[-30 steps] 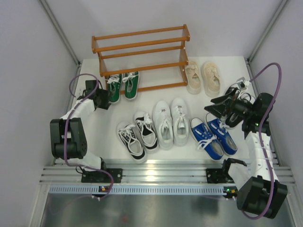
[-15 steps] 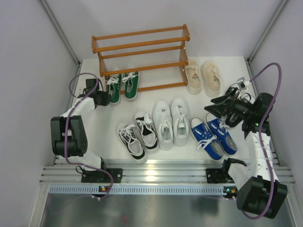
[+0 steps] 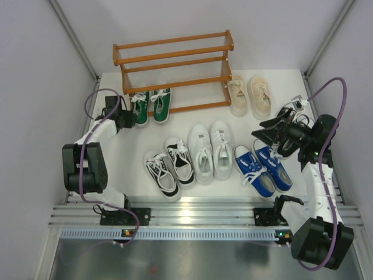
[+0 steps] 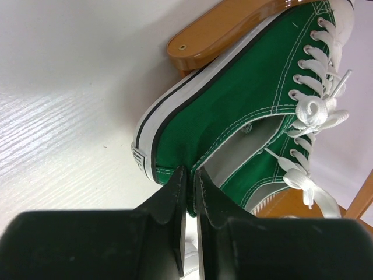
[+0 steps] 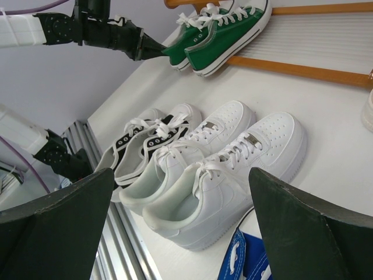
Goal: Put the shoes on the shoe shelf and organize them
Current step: Adjust the shoe at the shoe shelf.
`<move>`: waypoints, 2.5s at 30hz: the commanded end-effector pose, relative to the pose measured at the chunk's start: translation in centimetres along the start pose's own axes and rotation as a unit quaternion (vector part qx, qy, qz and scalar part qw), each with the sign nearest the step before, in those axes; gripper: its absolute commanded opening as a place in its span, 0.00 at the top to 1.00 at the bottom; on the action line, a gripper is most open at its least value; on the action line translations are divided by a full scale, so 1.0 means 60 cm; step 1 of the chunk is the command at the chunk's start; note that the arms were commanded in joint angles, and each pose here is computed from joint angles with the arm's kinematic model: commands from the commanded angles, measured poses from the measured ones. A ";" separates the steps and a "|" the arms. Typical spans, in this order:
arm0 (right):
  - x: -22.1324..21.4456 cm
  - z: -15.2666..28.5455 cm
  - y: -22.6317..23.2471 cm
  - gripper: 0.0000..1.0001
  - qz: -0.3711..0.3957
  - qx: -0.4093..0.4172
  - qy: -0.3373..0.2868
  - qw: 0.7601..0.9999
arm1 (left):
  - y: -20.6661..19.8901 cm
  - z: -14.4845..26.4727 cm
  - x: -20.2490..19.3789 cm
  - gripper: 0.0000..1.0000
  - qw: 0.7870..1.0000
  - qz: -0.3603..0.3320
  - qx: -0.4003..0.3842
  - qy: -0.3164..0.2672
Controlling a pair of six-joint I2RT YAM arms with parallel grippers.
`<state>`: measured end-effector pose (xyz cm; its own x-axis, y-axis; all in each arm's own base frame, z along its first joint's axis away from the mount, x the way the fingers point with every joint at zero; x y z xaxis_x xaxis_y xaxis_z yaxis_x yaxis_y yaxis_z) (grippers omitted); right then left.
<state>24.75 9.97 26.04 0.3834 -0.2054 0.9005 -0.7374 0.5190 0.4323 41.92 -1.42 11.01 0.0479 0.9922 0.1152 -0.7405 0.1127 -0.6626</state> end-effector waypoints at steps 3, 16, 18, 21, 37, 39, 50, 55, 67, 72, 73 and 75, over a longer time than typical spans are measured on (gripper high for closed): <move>0.037 0.005 0.006 0.00 0.052 0.003 -0.016 0.999 | -0.120 0.033 0.018 1.00 0.991 0.032 -0.129 -0.012; 0.036 0.004 0.003 0.01 0.050 0.002 -0.015 0.999 | -0.154 0.025 0.014 1.00 0.980 0.041 -0.196 -0.006; 0.035 0.004 0.003 0.01 0.050 0.001 -0.015 0.999 | -0.155 0.019 0.013 1.00 0.979 0.045 -0.199 -0.007; 0.035 0.003 0.002 0.01 0.049 0.002 -0.014 0.999 | -0.157 0.013 0.011 1.00 0.979 0.045 -0.201 -0.006; 0.033 0.004 0.001 0.01 0.047 0.001 -0.013 0.999 | -0.121 -0.040 0.006 0.81 0.982 0.023 -0.186 -0.015; 0.034 0.004 0.001 0.01 0.049 0.001 -0.014 0.999 | -0.126 -0.032 0.004 0.63 0.980 0.018 -0.195 -0.012; 0.037 0.005 0.004 0.01 0.052 0.001 -0.015 0.999 | -0.134 0.049 -0.007 0.24 0.969 -0.044 -0.245 -0.004; 0.038 0.006 0.008 0.00 0.055 0.002 -0.015 0.998 | -0.099 0.088 -0.018 0.23 0.967 -0.085 -0.238 0.007; 0.040 0.007 0.009 0.01 0.057 0.001 -0.017 0.998 | -0.033 0.154 -0.155 0.25 0.966 -0.125 -0.197 0.115; 0.039 0.008 0.009 0.01 0.057 -0.001 -0.018 0.998 | -0.020 0.127 -0.188 0.27 0.985 -0.079 -0.109 0.105; 0.039 0.007 0.009 0.01 0.056 0.000 -0.018 0.998 | -0.022 0.121 -0.183 0.27 0.988 -0.078 -0.099 0.088; 0.041 0.008 0.010 0.01 0.059 0.000 -0.018 0.998 | -0.030 0.112 -0.187 0.27 0.990 -0.072 -0.088 0.088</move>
<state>24.87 9.83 25.93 0.3871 -0.2085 0.8982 -0.7325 0.5221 0.4368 37.10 -14.22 15.88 0.3795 0.9187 0.1095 -0.5108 0.3067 -0.8031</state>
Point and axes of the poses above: each gripper's point midway between its finger pads, its own z axis back along the fingers, its own y axis along the line the jaws close on, x = y × z, the point moved 1 cm from there along z, back along the fingers, and after that the axes turned 3 degrees about z, right-handed, at the moved point
